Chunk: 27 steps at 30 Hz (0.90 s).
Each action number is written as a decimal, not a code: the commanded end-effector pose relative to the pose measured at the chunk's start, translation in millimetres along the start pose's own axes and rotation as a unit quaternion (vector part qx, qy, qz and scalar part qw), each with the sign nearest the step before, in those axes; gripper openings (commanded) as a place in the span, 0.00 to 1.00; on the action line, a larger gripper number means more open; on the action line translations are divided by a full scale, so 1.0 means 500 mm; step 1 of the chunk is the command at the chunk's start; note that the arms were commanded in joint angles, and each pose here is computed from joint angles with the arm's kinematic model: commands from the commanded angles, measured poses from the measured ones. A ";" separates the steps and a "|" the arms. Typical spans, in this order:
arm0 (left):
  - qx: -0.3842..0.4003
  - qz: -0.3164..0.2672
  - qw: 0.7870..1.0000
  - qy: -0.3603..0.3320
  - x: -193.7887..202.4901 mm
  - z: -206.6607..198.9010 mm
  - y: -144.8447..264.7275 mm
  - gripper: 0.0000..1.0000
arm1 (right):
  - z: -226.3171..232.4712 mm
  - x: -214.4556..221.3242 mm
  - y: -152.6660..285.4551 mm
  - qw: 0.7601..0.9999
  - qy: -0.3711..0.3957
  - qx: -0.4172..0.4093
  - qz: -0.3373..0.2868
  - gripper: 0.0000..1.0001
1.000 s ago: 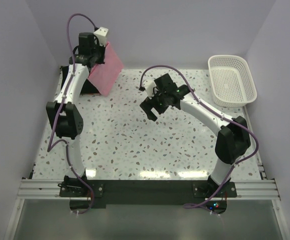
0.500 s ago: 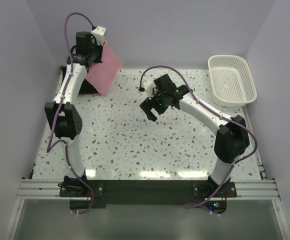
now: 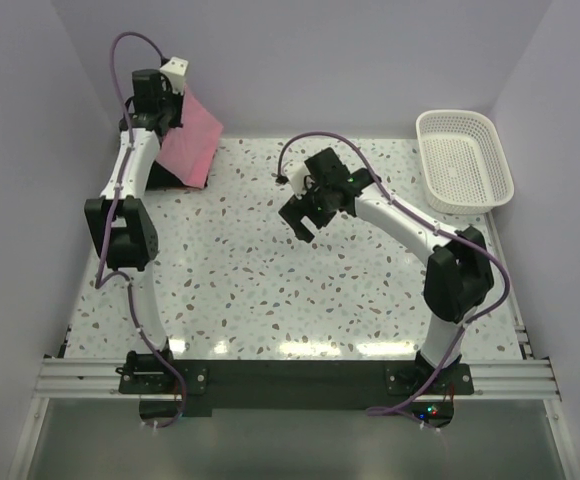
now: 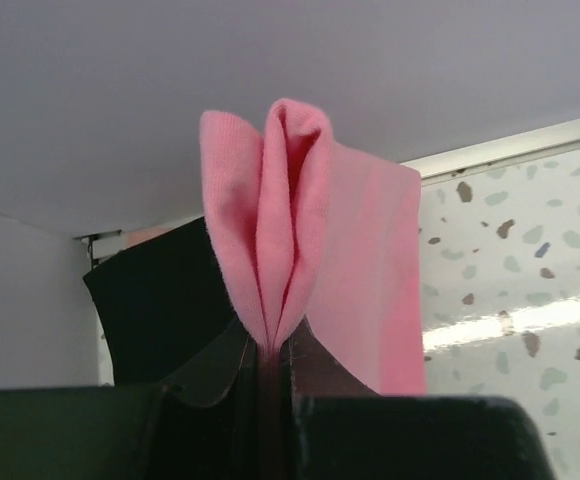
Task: Fold and stack the t-shirts
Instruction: Neatly place the folded tshirt to the corner
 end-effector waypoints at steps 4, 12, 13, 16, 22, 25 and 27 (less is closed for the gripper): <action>-0.062 -0.058 0.996 -0.033 -0.025 0.116 -0.046 0.00 | -0.022 -0.020 0.009 1.000 0.008 0.014 0.000 0.99; -0.151 -0.041 0.986 -0.063 0.048 0.221 -0.100 0.19 | -0.028 -0.018 0.005 1.000 0.011 0.015 0.011 0.99; -0.162 -0.044 0.984 -0.062 0.049 0.232 -0.102 0.56 | -0.032 -0.015 0.006 1.000 0.008 0.016 0.013 0.99; -0.189 -0.045 0.980 -0.048 0.042 0.275 -0.094 0.96 | -0.044 -0.014 0.017 1.000 -0.002 0.020 0.013 0.99; -0.177 -0.056 0.983 -0.012 -0.008 0.327 -0.001 1.00 | -0.108 0.000 0.059 0.998 -0.046 0.051 0.001 0.99; -0.098 -0.030 0.995 -0.009 -0.017 0.276 0.039 1.00 | -0.158 0.017 0.079 0.994 -0.093 0.063 -0.009 0.99; -0.022 -0.024 0.999 -0.003 -0.031 0.219 0.067 1.00 | -0.205 0.034 0.103 0.988 -0.129 0.080 -0.018 0.99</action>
Point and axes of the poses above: each gripper's point midway between its finger pads, its own y axis back along the fingers, its own z axis along the line the jaws close on, x = y × z, the point moved 5 cm from there along y, back along the fingers, and after that the axes turned 12 degrees about y, right-handed, at the moved point
